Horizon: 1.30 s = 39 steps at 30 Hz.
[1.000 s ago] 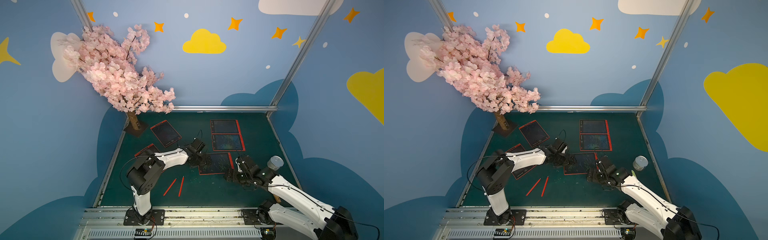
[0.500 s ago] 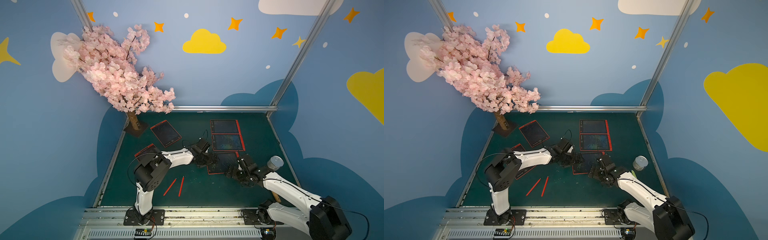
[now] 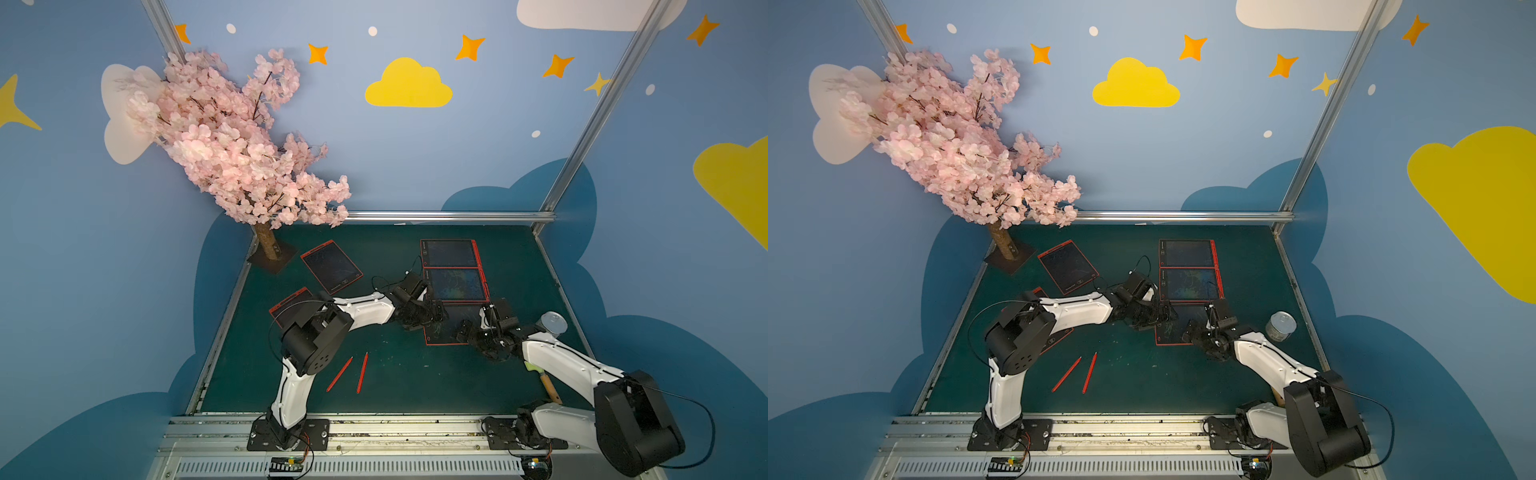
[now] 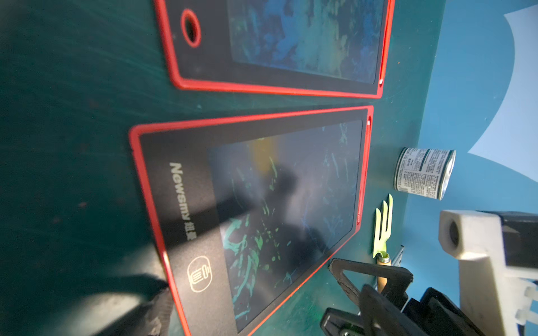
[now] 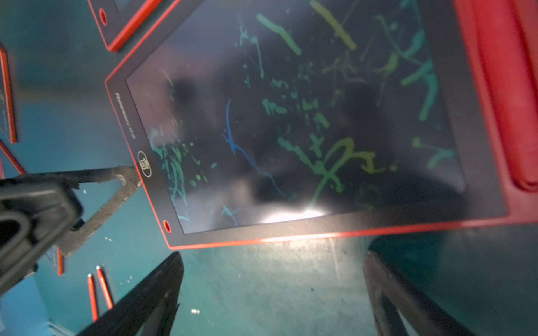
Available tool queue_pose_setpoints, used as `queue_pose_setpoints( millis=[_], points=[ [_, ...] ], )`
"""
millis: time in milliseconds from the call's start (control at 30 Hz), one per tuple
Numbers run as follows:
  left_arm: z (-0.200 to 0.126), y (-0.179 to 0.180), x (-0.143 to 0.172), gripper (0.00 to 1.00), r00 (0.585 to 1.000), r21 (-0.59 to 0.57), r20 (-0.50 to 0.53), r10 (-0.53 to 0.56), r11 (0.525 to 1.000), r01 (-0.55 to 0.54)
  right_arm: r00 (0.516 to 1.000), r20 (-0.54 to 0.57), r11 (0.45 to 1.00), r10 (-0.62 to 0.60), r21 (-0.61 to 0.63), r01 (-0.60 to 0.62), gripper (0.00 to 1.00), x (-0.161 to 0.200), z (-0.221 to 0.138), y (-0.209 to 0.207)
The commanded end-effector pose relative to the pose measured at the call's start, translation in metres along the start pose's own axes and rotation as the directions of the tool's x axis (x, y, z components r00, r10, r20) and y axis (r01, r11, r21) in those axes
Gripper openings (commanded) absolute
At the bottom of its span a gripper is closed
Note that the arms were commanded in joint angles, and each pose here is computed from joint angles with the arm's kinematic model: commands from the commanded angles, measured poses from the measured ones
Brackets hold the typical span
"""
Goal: Place the stylus back onto the writing tablet
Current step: Move the writing tablet to the center of the board.
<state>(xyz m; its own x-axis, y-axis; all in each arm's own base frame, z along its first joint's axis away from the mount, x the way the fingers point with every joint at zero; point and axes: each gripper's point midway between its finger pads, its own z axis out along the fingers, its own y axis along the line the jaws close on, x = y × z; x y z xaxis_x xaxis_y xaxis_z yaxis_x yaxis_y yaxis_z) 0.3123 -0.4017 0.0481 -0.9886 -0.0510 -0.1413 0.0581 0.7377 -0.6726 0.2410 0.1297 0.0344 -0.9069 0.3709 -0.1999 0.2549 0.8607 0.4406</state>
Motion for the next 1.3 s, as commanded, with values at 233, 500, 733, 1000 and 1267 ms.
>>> queue_pose_setpoints(
  millis=[233,500,733,1000,1267],
  points=[
    [0.022,0.036,0.008,0.99,0.997,-0.095,-0.06,-0.043,0.995,0.037,0.986,-0.167,1.0,-0.017,0.002,0.018,0.94,0.005,0.024,-0.01],
    [0.024,0.034,-0.002,0.99,0.997,-0.074,-0.061,-0.041,0.997,0.036,0.988,-0.155,1.0,-0.019,0.014,0.021,0.94,-0.002,0.028,-0.011],
    [0.01,0.03,-0.007,0.99,0.999,-0.069,-0.044,-0.013,0.998,0.01,0.991,-0.126,0.999,-0.044,0.017,0.046,0.94,-0.006,0.016,-0.009],
    [-0.059,0.051,-0.026,0.99,0.998,-0.161,0.034,0.046,0.986,-0.04,0.979,-0.069,0.98,-0.19,-0.075,0.185,0.94,0.003,-0.022,0.011],
    [-0.134,0.114,-0.058,0.99,0.992,-0.336,0.112,0.05,0.942,-0.009,0.958,0.003,0.942,-0.288,-0.179,0.283,0.93,0.013,-0.058,0.039]
  ],
)
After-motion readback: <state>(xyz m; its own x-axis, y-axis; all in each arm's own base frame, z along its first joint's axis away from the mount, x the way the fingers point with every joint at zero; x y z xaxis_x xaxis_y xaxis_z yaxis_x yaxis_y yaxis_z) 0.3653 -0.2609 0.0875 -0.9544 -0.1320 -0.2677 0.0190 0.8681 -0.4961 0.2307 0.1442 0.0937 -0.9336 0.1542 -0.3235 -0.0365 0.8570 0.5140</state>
